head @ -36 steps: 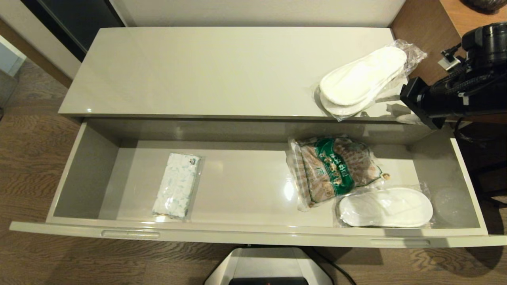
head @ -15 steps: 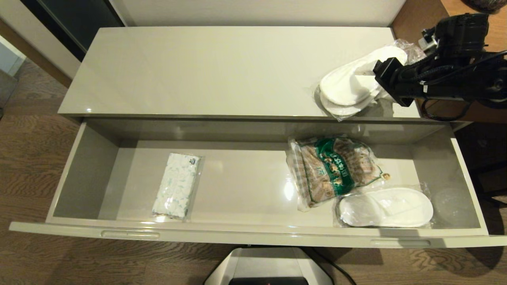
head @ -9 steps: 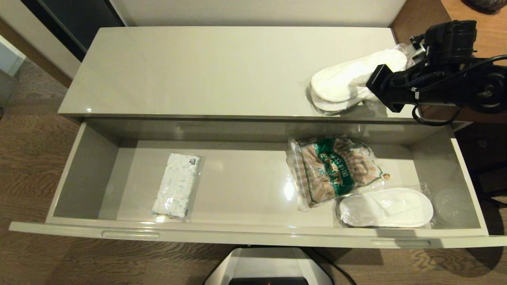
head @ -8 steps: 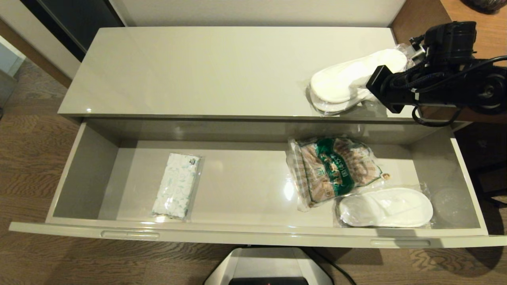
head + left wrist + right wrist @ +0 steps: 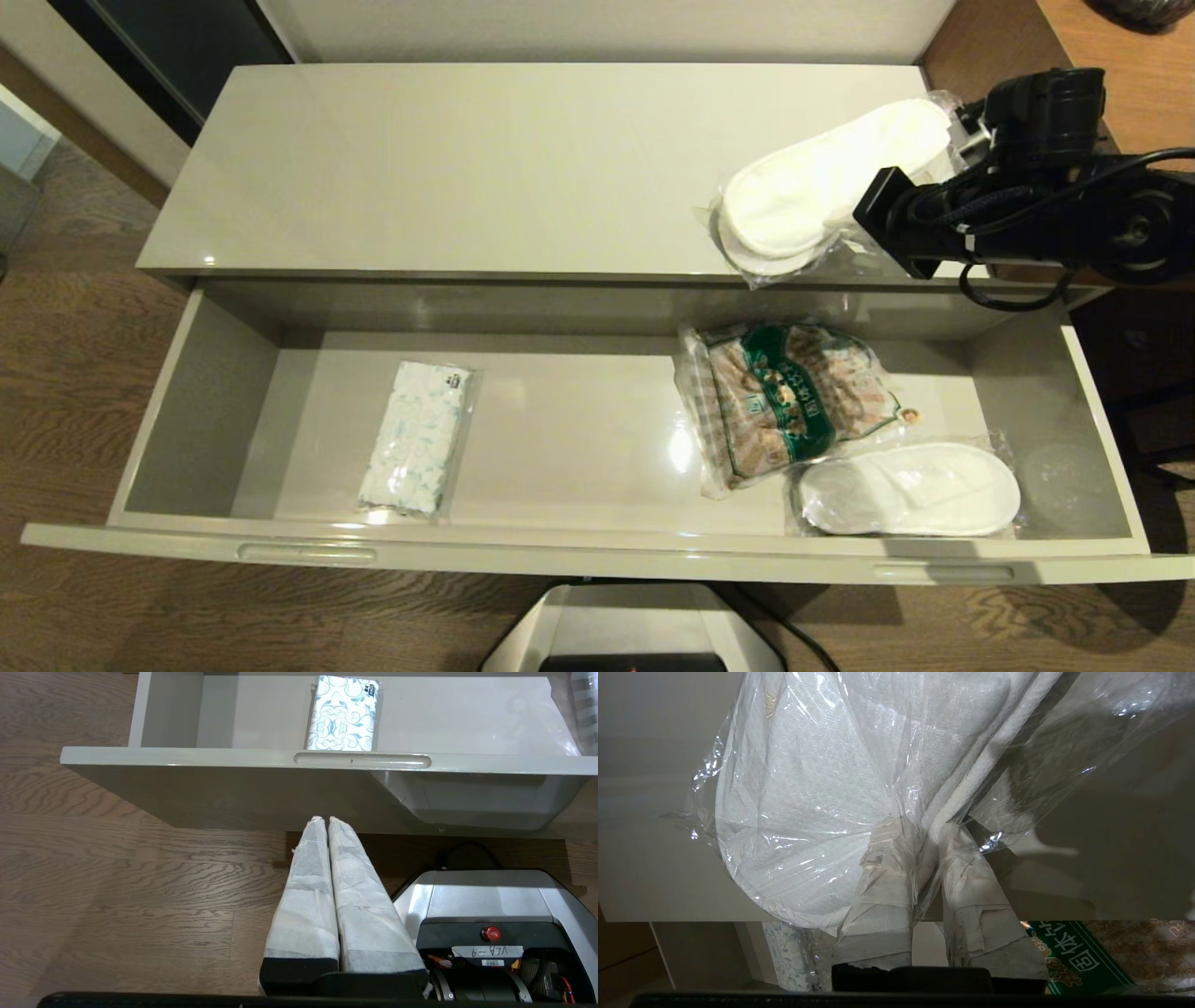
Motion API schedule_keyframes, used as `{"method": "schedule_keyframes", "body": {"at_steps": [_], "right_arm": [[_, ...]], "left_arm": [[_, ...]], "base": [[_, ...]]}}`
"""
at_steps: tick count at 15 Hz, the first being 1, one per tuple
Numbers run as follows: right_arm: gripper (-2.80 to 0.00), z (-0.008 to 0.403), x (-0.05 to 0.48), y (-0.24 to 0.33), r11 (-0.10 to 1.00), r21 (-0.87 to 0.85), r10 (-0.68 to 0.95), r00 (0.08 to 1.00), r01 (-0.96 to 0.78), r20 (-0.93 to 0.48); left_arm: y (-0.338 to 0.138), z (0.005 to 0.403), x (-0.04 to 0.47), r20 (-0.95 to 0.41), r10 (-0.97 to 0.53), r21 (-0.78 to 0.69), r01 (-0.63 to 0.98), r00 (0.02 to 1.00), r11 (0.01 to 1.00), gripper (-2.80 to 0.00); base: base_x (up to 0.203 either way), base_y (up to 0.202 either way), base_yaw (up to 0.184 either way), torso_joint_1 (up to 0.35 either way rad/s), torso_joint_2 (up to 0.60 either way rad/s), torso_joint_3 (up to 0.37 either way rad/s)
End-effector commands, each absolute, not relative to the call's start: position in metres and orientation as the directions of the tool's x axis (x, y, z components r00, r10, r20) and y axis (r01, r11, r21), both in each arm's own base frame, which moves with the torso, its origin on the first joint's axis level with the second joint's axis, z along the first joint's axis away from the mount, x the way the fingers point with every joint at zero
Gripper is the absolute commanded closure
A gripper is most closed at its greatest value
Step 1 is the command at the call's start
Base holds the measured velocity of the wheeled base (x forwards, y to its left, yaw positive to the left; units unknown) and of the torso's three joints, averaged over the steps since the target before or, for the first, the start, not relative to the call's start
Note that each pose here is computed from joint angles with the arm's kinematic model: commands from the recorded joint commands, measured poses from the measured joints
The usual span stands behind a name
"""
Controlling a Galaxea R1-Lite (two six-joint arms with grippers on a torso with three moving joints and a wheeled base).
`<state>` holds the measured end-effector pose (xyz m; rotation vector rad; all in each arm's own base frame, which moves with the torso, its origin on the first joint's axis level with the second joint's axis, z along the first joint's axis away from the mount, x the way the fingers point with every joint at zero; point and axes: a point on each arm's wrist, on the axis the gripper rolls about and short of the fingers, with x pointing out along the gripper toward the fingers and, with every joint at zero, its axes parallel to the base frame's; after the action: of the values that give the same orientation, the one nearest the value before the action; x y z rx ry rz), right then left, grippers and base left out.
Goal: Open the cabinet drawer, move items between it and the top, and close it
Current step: Pick up the disposable slippers on the table, then put the disposable slippers in the drawer
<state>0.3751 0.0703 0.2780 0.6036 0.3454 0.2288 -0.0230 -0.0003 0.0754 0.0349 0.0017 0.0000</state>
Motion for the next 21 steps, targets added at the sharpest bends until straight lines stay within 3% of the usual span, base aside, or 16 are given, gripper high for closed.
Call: {"method": "schedule_keyframes", "body": {"at_steps": [1, 7, 16, 19, 21], "right_arm": [[0.00, 0.276, 0.373, 0.072, 0.798, 0.593, 0.315, 0.914, -0.109, -0.256], [0.00, 0.332, 0.279, 0.061, 0.780, 0.610, 0.357, 0.901, -0.141, -0.248], [0.00, 0.272, 0.120, 0.027, 0.840, 0.526, 0.228, 0.790, 0.136, -0.569], [0.00, 0.236, 0.098, 0.020, 0.861, 0.442, 0.117, 0.749, 0.251, -0.652], [0.00, 0.235, 0.092, 0.019, 0.860, 0.443, 0.108, 0.758, 0.253, -0.643]], "left_arm": [[0.000, 0.075, -0.023, -0.003, 0.000, 0.035, 0.000, 1.000, 0.999, 0.00], [0.000, 0.075, -0.023, -0.003, -0.001, 0.035, 0.001, 1.000, 0.999, 0.00], [0.000, 0.075, -0.023, -0.003, 0.000, 0.035, 0.000, 1.000, 0.999, 0.00], [0.000, 0.075, -0.023, -0.003, 0.000, 0.035, 0.000, 1.000, 0.999, 0.00], [0.000, 0.075, -0.023, -0.003, 0.000, 0.035, 0.000, 1.000, 0.999, 0.00]], "base": [[0.000, 0.000, 0.000, 0.000, 0.00, 0.000], [0.000, 0.000, 0.000, 0.000, 0.00, 0.000], [0.000, 0.000, 0.000, 0.000, 0.00, 0.000], [0.000, 0.000, 0.000, 0.000, 0.00, 0.000], [0.000, 0.000, 0.000, 0.000, 0.00, 0.000]]}}
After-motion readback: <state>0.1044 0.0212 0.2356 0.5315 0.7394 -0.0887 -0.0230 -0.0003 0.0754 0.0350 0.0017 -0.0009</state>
